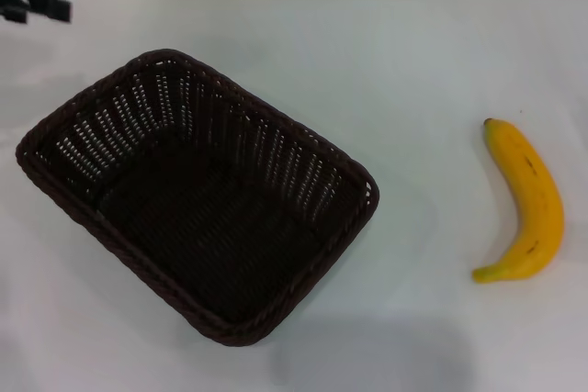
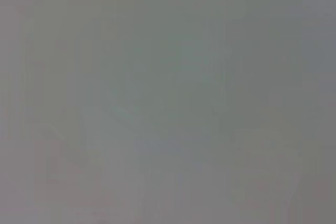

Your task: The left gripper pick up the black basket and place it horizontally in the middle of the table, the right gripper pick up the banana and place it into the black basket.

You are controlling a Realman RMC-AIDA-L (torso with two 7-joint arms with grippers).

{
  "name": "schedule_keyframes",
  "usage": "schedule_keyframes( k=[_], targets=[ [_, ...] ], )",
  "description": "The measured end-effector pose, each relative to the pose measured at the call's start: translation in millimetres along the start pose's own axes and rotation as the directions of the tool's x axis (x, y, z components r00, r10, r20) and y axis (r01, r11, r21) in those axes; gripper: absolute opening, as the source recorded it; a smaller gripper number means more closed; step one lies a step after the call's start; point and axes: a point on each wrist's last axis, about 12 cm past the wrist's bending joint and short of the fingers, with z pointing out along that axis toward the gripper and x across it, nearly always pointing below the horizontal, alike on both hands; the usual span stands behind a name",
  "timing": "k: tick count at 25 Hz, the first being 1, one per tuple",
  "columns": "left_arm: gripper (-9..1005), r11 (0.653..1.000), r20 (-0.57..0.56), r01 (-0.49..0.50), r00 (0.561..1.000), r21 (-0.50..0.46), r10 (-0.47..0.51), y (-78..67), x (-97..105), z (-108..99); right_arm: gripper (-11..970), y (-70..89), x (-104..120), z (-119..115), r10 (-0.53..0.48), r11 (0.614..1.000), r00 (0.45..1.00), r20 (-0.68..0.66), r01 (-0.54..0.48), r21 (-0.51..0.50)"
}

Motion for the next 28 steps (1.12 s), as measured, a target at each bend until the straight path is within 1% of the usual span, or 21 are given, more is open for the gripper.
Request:
schedule_keyframes(
  k=[4, 7, 11, 14, 17, 20, 25, 28],
  targets=[
    [847, 0.996, -0.174, -0.070, 0.983, -0.053, 0.059, -19.3, -5, 30, 860, 0.0, 1, -3, 0.010, 1.000, 1.000, 0.000, -0.010, 0.000],
    [841, 0.994, -0.246, -0.098, 0.966, -0.055, 0.082, -31.5, -2, 52, 860, -0.3, 1, -4, 0.011, 1.000, 1.000, 0.001, -0.011, 0.001],
    [833, 0.993, -0.297, -0.106, 0.951, -0.050, 0.086, -44.0, 7, 78, 860, -0.1, 1, -4, 0.012, 1.000, 1.000, 0.001, -0.012, 0.001],
    [827, 0.991, -0.334, -0.101, 0.940, -0.084, 0.068, -44.9, 12, 85, 860, 0.5, 1, -3, 0.013, 1.000, 1.000, 0.003, -0.013, -0.001],
    [820, 0.990, -0.329, -0.090, 0.943, -0.110, 0.049, -43.6, 14, 89, 860, -0.1, -1, -1, 0.008, 1.000, 1.000, 0.010, -0.008, 0.000],
    [814, 0.990, -0.319, -0.079, 0.947, -0.114, 0.039, -42.0, 17, 93, 860, 0.2, -1, 1, 0.004, 1.000, 1.000, 0.011, -0.004, 0.001],
    [590, 0.993, -0.298, -0.043, 0.955, -0.106, 0.010, -42.2, 22, 100, 860, 0.6, -2, 4, 0.003, 1.000, 1.000, 0.011, -0.003, 0.001],
    [394, 0.997, -0.276, 0.006, 0.961, -0.080, -0.028, -38.5, 25, 95, 859, 0.0, 0, 5, 0.003, 1.000, 1.000, -0.007, -0.003, 0.009]
  ],
)
